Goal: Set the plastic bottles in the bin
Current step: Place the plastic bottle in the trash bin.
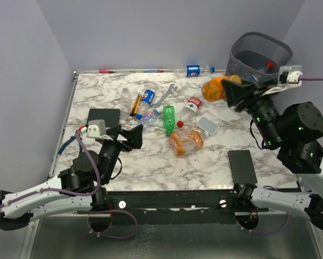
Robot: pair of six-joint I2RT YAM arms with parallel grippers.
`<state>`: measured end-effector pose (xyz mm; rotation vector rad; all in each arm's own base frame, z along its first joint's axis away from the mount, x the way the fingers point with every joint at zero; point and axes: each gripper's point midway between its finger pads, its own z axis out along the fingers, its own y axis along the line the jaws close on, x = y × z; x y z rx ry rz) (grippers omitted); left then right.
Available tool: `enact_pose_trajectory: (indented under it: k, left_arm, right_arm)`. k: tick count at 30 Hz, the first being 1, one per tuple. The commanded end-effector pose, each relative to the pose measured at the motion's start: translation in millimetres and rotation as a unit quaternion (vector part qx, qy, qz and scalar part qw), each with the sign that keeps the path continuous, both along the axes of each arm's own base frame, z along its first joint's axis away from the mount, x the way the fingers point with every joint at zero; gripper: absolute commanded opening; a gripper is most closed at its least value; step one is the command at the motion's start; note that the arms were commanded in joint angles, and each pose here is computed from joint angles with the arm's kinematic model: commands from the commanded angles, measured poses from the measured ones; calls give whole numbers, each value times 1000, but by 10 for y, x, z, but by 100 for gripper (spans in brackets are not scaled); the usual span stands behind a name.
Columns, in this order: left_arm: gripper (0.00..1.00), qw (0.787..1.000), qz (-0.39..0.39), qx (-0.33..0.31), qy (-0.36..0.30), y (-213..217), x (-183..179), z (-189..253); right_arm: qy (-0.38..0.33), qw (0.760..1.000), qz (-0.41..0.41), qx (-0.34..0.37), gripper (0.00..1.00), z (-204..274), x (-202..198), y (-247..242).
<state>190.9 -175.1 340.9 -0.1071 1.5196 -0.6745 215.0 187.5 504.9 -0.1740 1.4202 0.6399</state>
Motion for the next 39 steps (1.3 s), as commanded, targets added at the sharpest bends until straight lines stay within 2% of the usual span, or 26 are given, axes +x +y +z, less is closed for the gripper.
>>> enact_pose_trajectory:
  k: [1,4,7,9,12,15,17,21,24,28,30,31,32,34,35,37,39]
  left_arm:
    - [99,990,130,61,13,661,80,-359]
    - [99,993,116,25,1,748,29,-440]
    - [99,993,117,-6,-3,868,-8,-524]
    - [99,992,119,-28,-4,940,-28,-559]
    - [99,991,114,-62,-7,1001,-58,-542]
    - [99,991,114,-62,-8,1019,-64,-531]
    - [99,992,112,-59,-7,997,-63,-531]
    - [99,993,103,-53,-2,911,-54,-560]
    - [99,994,98,-45,1,838,-42,-589]
    - [99,996,82,-32,-4,758,-46,-573]
    - [99,997,77,-24,-8,745,-52,-568]
    - [99,997,76,-22,-9,750,-54,-564]
    - [99,997,76,-19,-11,759,-57,-565]
    - [99,996,81,-20,-13,797,-57,-560]
    - [99,996,84,-22,-13,820,-58,-558]
    - [99,996,88,-26,-14,845,-59,-563]
    - [99,996,89,-28,-15,853,-59,-567]
  right_arm:
    - [-72,953,-295,-24,0,336,445,-817]
    - [-107,919,-380,6,0,630,627,-1089]
    - [-93,901,-422,37,0,737,1098,-1339]
    - [-78,893,-439,64,0,708,1464,-1538]
    - [-78,862,-491,104,0,684,1860,-1983]
    - [-79,833,-532,127,0,564,2239,-2331]
    - [-63,822,-552,124,0,387,2511,-2549]
    - [-16,826,-545,145,0,-93,3074,-2934]
    - [37,839,-530,119,0,-608,3504,-3093]
    - [73,843,-525,95,0,-991,3846,-3215]
    - [74,852,-509,93,0,-1046,3980,-3211]
    - [73,858,-500,94,3,-1063,4047,-3198]
    - [72,864,-489,94,18,-1058,4105,-3177]
    - [69,877,-466,98,56,-1036,4217,-3124]
    - [68,881,-458,101,69,-1017,4258,-3109]
    - [64,885,-449,107,78,-961,4294,-3098]
    - [60,889,-440,113,82,-909,4295,-3079]
